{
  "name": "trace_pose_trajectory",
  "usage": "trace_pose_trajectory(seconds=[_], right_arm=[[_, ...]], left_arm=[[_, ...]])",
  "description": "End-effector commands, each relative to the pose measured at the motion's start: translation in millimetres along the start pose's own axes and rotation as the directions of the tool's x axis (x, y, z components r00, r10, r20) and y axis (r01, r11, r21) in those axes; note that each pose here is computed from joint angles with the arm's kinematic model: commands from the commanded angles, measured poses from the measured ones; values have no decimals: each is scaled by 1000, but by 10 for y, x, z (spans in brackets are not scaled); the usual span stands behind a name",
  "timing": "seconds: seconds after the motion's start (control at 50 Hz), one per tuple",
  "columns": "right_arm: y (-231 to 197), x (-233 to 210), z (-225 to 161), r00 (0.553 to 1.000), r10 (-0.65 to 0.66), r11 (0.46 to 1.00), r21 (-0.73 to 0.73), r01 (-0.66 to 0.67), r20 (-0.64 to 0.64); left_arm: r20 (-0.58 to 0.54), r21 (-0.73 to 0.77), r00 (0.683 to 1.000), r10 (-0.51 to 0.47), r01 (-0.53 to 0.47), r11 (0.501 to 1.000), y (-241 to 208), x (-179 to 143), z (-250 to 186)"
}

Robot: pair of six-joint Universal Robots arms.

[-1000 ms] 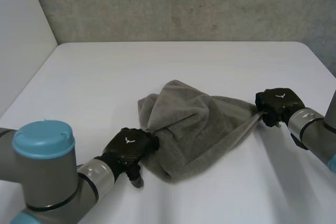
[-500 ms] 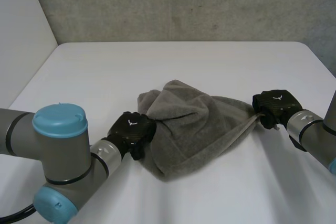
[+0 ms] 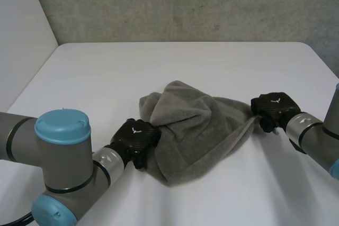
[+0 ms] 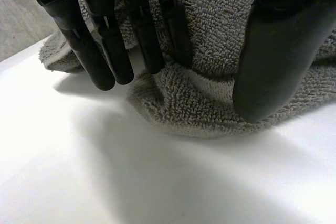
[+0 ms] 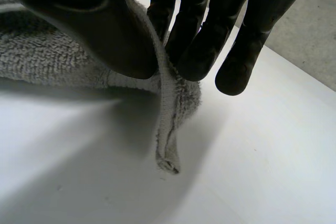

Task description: Fold the towel.

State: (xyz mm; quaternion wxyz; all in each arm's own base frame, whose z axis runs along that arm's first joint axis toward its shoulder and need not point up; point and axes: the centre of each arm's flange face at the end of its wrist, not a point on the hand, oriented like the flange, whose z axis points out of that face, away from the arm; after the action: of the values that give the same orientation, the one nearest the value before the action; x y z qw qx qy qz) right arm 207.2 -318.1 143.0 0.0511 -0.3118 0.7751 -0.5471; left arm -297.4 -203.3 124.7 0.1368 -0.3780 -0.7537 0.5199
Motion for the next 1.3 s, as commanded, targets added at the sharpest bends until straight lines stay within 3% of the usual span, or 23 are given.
trace_pose_trajectory(seconds=[0.02,0.32,0.7,0.88,0.96,1.08,1.2,1.3], right_arm=[[10,-52,-13,1000,-3,1000,-4,4,13],[2,-36,-6,1000,-4,1000,1,4,9],[-118,8,-54,1000,-12,1000,27,12,-9],[-973,115,-633,997,-67,969,237,73,-30],[-1513,214,-1027,994,-84,921,376,105,-72],[-1957,305,-1334,997,-51,907,415,69,-55],[-1829,298,-1093,999,-48,949,313,45,3],[-1576,37,-761,987,-143,969,215,124,77]], left_arm=[[-2,-10,1000,31,-31,999,55,4,76],[-6,-25,998,60,-60,998,119,4,214],[106,131,994,40,-54,990,-439,-244,120],[209,266,978,17,-73,961,-926,-560,-188],[282,400,959,-34,-85,913,-1346,-788,-522],[324,507,940,-108,-76,859,-1730,-1021,-830],[345,471,930,-125,-56,881,-1715,-1173,-817],[303,271,946,-113,29,962,-1208,-1185,-313]])
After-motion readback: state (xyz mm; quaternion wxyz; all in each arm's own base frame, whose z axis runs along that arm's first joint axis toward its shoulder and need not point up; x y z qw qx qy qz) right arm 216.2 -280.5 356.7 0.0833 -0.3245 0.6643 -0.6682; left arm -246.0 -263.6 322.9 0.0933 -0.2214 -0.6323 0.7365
